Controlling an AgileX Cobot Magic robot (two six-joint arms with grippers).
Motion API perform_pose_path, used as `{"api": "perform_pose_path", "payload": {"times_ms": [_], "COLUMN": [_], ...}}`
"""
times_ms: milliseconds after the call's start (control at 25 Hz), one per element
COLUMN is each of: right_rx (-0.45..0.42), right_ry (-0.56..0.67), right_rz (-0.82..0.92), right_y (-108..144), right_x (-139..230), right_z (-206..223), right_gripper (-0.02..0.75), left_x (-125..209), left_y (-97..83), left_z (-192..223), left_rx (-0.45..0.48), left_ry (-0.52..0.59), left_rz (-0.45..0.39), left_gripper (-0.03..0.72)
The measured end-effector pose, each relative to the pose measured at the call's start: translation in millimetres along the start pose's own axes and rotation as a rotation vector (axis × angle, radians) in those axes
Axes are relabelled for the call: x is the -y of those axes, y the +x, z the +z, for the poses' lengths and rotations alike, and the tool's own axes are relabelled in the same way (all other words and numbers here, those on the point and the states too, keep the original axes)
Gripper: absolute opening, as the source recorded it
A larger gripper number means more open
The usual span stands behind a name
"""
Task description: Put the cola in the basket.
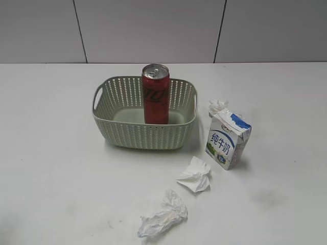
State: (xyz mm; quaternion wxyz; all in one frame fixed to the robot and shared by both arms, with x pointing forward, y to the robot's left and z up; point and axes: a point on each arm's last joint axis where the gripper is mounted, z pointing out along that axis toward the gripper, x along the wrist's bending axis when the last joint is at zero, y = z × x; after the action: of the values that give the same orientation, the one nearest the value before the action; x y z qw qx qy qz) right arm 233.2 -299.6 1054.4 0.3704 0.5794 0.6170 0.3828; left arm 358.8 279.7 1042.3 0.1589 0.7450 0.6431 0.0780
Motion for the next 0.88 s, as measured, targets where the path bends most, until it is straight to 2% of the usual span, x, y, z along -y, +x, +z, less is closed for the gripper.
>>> {"api": "perform_pose_path", "payload": {"times_ms": [240,560,880], "right_rx": [0.000,0.000,0.000], "right_ry": [0.000,0.000,0.000], "right_rz": [0.000,0.000,0.000], "right_y": [0,0,0], "right_x": [0,0,0], "right_z": [0,0,0], "right_gripper": [0.590,0.590,0.590], "left_x": [35,65,86], "left_y": [-2.3,-5.1,-7.0], "left_z": [-16,-35,-47], "left_rx": [-0.009,-0.013,-0.015], "left_ry": [-0.270,-0.475,-0.624], "left_rz": [0.016,0.036,0.050], "left_gripper": [0.586,0.585,0.584]}}
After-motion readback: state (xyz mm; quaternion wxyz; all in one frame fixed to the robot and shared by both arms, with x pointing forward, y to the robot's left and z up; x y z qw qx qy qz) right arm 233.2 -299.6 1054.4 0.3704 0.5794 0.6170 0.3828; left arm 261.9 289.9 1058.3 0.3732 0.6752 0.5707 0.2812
